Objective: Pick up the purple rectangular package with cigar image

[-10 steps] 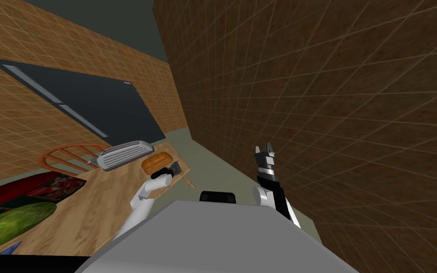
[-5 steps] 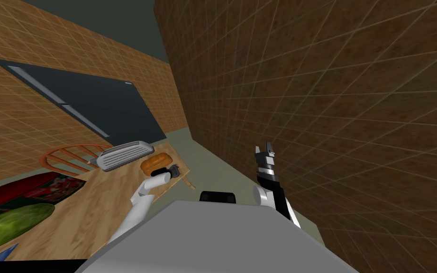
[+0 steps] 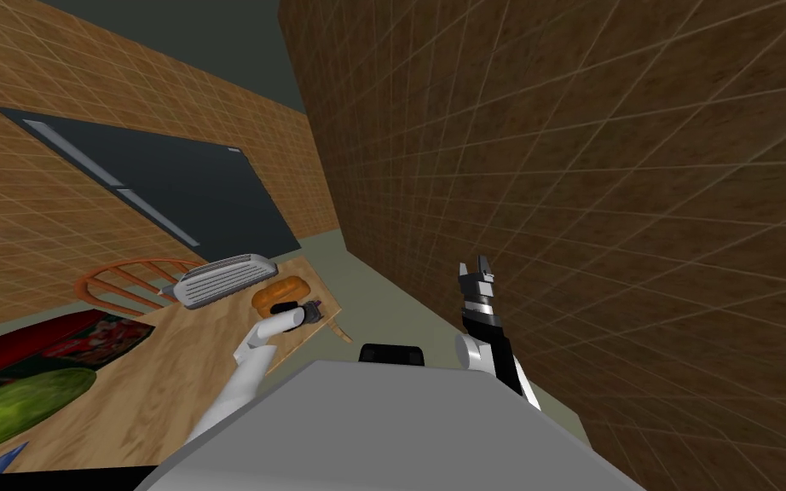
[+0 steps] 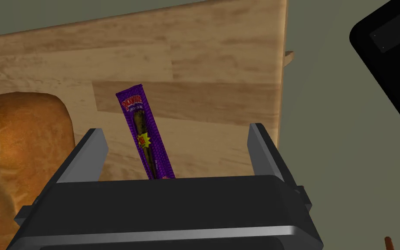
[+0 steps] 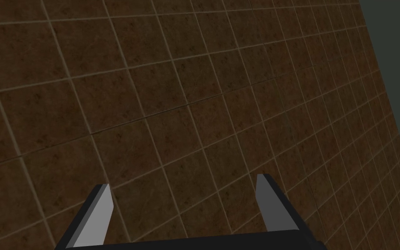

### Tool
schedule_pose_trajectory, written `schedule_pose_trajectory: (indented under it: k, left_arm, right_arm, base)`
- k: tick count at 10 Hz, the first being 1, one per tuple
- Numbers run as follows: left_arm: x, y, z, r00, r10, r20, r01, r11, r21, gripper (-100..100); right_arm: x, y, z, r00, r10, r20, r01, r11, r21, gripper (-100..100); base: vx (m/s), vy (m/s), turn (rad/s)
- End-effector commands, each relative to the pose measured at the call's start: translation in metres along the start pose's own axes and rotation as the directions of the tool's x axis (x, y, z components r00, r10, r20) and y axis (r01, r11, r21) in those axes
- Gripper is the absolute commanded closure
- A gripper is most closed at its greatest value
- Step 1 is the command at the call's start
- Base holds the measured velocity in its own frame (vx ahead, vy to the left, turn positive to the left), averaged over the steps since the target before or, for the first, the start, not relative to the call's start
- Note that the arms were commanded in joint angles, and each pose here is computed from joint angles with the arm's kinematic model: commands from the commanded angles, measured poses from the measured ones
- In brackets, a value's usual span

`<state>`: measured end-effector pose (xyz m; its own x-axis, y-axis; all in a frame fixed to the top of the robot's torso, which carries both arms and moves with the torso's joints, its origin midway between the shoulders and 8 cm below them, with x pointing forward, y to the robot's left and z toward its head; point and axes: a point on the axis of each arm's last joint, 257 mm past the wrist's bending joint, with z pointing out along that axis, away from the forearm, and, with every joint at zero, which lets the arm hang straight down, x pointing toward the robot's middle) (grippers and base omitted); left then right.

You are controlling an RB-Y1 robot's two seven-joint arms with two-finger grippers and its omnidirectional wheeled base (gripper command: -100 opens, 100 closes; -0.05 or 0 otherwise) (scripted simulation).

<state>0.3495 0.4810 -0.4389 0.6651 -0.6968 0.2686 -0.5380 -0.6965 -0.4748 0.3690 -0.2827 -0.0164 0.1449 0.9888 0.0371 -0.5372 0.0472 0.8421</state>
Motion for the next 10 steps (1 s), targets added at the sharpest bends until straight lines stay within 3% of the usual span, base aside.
schedule_pose_trajectory:
  k: [1, 2, 3, 5, 6, 10]
  left_arm:
    - [-0.01, 0.004, 0.004, 0.998, -0.053, 0.029, 0.055, 0.997, -0.049, -100]
    - [-0.017, 0.004, 0.006, 0.994, -0.095, 0.047, 0.099, 0.993, -0.072, -100]
    - [-0.019, 0.009, 0.006, 0.994, -0.096, 0.056, 0.101, 0.991, -0.088, -100]
    - [-0.034, 0.014, 0.008, 0.979, -0.173, 0.105, 0.187, 0.972, -0.144, -100]
    - [-0.035, 0.015, 0.008, 0.979, -0.172, 0.108, 0.187, 0.971, -0.149, -100]
    - [-0.057, 0.031, 0.008, 0.938, -0.283, 0.201, 0.326, 0.917, -0.231, -100]
  right_arm:
    - [0.0, 0.0, 0.0, 1.0, 0.0, 0.0, 0.0, 1.0, 0.0, 0]
    - [0.0, 0.0, 0.0, 1.0, 0.0, 0.0, 0.0, 1.0, 0.0, 0]
    - [0.0, 0.0, 0.0, 1.0, 0.0, 0.0, 0.0, 1.0, 0.0, 0]
    - [0.0, 0.0, 0.0, 1.0, 0.0, 0.0, 0.0, 1.0, 0.0, 0]
    - [0.0, 0.0, 0.0, 1.0, 0.0, 0.0, 0.0, 1.0, 0.0, 0]
    - [0.0, 0.0, 0.0, 1.0, 0.0, 0.0, 0.0, 1.0, 0.0, 0]
  base:
    - [0.051, 0.014, 0.042]
    - [0.066, 0.02, 0.056]
    - [0.048, 0.02, 0.019]
    - [0.056, 0.033, 0.053]
    - [0.063, 0.038, 0.008]
    - [0.075, 0.048, 0.038]
